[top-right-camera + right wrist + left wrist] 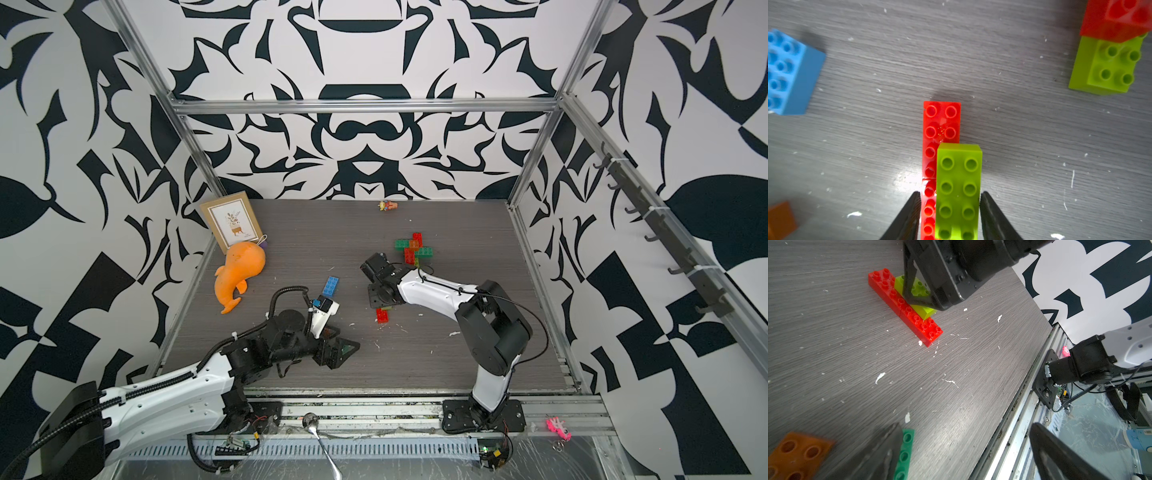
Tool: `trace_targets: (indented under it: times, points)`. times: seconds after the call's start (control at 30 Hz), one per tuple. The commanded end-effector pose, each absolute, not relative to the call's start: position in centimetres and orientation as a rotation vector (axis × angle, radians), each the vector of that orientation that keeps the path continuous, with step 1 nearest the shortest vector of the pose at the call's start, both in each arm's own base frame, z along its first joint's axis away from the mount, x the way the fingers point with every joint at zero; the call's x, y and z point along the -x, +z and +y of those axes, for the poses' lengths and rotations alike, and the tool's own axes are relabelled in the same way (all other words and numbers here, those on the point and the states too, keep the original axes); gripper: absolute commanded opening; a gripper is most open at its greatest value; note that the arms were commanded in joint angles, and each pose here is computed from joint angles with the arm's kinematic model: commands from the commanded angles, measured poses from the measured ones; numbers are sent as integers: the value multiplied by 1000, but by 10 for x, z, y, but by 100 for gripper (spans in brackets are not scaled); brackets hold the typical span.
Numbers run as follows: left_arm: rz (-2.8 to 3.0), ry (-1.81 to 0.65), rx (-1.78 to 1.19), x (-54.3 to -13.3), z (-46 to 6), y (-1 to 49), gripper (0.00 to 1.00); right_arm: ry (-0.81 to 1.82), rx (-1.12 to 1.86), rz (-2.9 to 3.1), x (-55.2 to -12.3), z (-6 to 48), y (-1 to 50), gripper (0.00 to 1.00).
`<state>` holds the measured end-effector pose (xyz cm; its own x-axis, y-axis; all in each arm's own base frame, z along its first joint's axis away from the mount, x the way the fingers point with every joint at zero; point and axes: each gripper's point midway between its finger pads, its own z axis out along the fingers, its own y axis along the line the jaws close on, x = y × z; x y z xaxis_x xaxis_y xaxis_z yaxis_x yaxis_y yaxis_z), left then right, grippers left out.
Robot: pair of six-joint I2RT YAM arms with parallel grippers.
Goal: Assemble a small pinwheel with lego
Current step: Assemble the lego brick with the lego brick.
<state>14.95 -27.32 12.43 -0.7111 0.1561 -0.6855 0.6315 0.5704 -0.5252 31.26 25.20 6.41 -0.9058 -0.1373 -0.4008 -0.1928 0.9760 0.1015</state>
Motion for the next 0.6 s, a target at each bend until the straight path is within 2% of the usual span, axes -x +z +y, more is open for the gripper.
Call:
trace_targets:
  times: [0.0,0.33,0.57]
  points:
    - [2228,-1050,-634,-148,-270,119,100,229,236,2704,-315,250,80,50]
    - [2230,-1068,-640,-146,-273,119,100,195,242,2751,-316,246,64,50]
    - [2225,-1074,-642,-146,-274,121,100,207,235,2759,-318,246,59,41]
